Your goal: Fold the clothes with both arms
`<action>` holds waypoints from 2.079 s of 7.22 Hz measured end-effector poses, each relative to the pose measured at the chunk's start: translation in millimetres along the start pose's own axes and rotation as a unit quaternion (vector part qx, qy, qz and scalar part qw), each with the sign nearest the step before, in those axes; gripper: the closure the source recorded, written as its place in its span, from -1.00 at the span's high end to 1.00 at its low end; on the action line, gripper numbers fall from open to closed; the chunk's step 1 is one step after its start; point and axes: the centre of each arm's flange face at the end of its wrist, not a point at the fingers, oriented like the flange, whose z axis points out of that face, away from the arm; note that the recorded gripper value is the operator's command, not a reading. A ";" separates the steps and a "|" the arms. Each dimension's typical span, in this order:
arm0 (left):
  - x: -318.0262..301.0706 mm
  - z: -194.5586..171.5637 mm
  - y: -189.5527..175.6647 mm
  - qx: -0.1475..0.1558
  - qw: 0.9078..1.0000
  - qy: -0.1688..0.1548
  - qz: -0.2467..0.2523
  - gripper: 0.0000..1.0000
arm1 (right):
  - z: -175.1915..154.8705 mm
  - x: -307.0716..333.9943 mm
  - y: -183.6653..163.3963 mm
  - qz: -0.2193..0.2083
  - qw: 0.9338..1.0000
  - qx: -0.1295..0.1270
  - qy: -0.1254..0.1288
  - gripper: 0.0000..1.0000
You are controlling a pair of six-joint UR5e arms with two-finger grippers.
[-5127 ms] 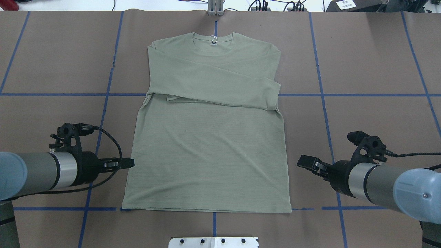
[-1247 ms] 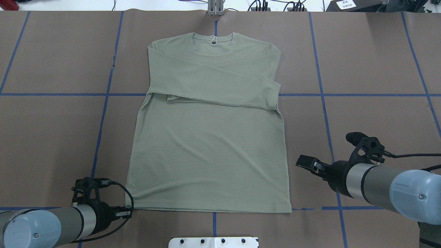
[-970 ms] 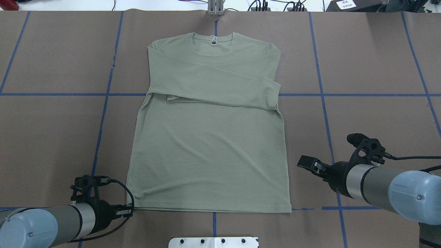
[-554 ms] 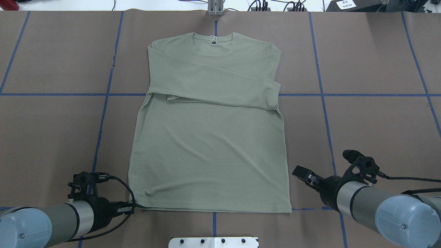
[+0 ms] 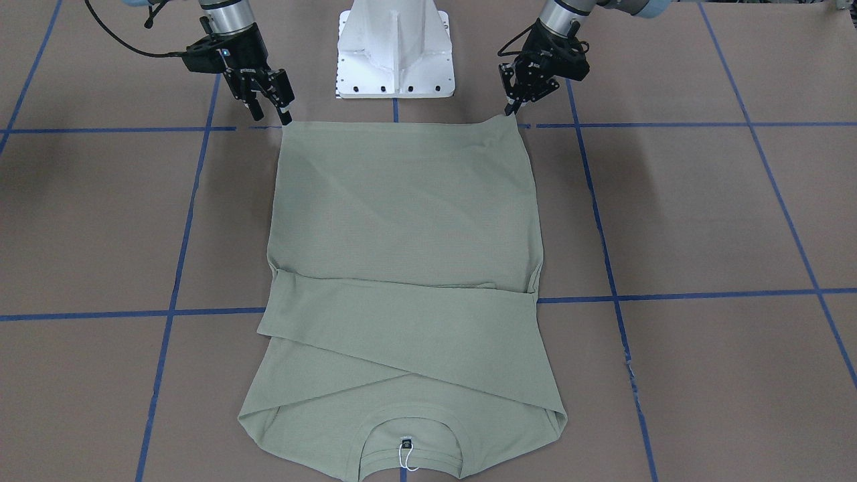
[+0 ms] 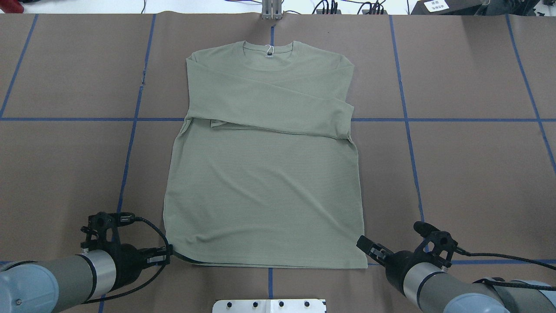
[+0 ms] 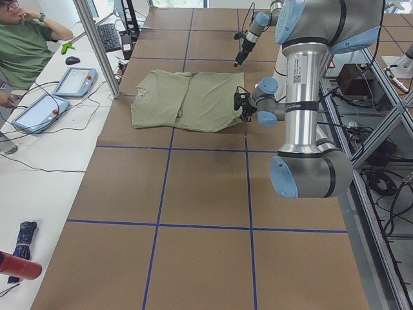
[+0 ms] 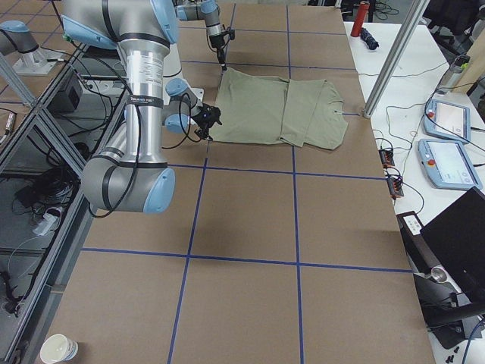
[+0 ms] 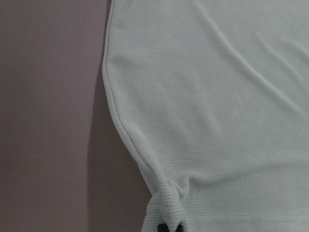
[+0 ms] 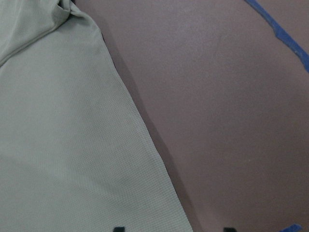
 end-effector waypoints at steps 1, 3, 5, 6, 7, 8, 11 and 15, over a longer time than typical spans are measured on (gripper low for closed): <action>0.6 -1.3 -1.0 0.004 1.000 0.001 0.000 -1.00 | 7.0 2.9 9.1 -0.006 1.000 0.000 0.003 0.36; 2.4 -3.4 -0.8 0.008 1.000 0.003 0.000 -1.00 | 11.9 5.7 17.7 -0.013 1.000 -0.003 0.006 0.34; 3.5 -4.2 0.8 0.007 1.000 0.005 0.001 -1.00 | 14.4 11.0 26.3 -0.020 1.000 -0.008 0.011 0.24; 3.7 -4.3 1.2 0.007 1.000 0.005 0.001 -1.00 | 16.6 14.1 29.9 -0.024 1.000 -0.009 0.015 0.17; 3.8 -4.4 1.5 0.006 1.000 0.005 0.001 -1.00 | 17.9 15.5 32.5 -0.026 0.999 -0.010 0.017 0.06; 3.9 -4.4 1.7 0.006 1.000 0.005 0.001 -1.00 | 18.1 15.1 35.0 -0.027 0.999 -0.012 0.017 -0.14; 5.6 -6.6 1.4 0.006 1.000 0.008 0.001 -1.00 | 19.3 15.1 36.7 -0.030 0.999 -0.011 0.019 -0.90; 8.3 -10.2 0.7 0.006 1.000 0.012 0.000 -1.00 | 16.0 -0.3 30.3 -0.031 0.999 -0.001 0.026 -1.00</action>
